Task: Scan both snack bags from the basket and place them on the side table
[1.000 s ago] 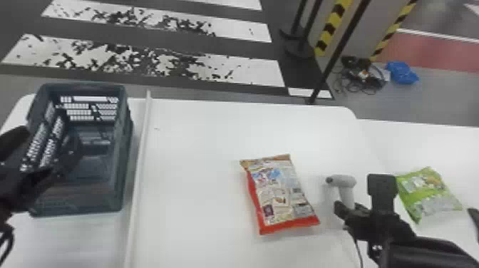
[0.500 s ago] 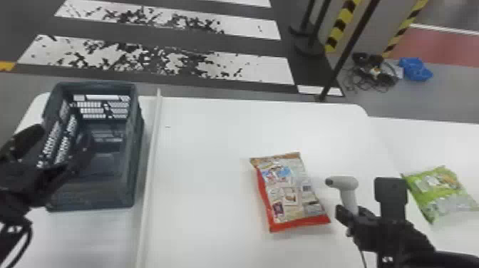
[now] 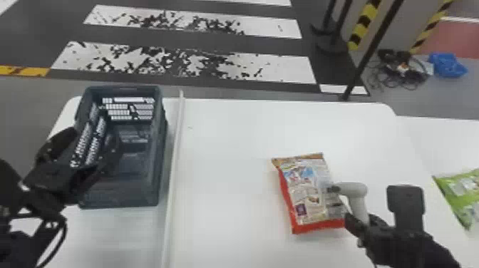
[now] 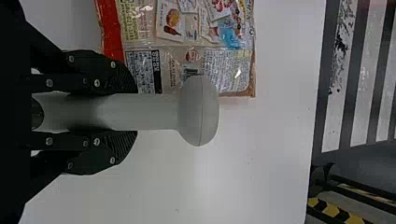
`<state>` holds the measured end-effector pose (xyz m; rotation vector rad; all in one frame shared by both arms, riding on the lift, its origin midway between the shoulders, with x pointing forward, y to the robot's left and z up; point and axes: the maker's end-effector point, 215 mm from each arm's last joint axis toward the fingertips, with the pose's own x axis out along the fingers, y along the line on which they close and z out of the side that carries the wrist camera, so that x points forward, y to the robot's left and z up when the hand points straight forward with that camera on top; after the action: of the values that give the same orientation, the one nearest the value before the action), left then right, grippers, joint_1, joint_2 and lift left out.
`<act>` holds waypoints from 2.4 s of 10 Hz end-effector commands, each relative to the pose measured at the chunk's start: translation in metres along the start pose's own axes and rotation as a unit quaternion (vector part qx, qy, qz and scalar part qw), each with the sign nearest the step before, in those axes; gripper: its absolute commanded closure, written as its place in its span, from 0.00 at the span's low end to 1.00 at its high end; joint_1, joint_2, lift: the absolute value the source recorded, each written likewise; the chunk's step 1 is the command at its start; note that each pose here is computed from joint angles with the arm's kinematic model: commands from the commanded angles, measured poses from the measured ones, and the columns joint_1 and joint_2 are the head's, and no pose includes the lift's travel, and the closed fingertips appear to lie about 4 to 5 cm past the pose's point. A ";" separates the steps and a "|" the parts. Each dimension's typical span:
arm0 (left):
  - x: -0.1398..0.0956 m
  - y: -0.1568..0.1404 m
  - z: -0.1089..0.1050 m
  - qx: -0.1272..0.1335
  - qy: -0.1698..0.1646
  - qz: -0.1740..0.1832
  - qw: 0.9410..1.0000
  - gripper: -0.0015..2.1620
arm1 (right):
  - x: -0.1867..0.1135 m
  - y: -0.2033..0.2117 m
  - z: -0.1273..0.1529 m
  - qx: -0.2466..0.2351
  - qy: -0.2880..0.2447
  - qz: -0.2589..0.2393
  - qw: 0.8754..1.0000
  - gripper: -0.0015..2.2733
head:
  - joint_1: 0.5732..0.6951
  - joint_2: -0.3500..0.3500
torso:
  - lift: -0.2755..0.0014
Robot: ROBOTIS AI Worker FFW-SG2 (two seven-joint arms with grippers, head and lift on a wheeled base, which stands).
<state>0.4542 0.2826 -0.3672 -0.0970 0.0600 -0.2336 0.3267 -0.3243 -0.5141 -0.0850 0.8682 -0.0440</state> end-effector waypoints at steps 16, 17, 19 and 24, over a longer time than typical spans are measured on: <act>0.000 0.001 -0.001 0.000 0.002 0.000 1.000 0.04 | 0.026 -0.102 0.005 0.029 -0.006 -0.079 0.996 0.99 | 1.00 0.24 | 0.72; 0.000 0.001 0.000 0.000 0.002 -0.001 1.000 0.04 | 0.034 -0.103 0.005 0.027 -0.011 -0.078 0.996 0.99 | 1.00 0.22 | 0.72; -0.001 0.000 0.001 0.002 0.000 -0.003 1.000 0.05 | 0.045 -0.102 0.006 0.020 -0.022 -0.077 0.997 0.99 | 1.00 0.21 | 0.72; -0.001 0.000 0.002 0.003 0.001 -0.003 1.000 0.05 | 0.058 -0.098 -0.003 0.020 -0.012 -0.073 0.997 0.99 | 1.00 0.21 | 0.72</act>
<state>0.4531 0.2831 -0.3656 -0.0926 0.0616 -0.2402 0.3617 -0.4273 -0.5492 -0.1115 0.8329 -0.1988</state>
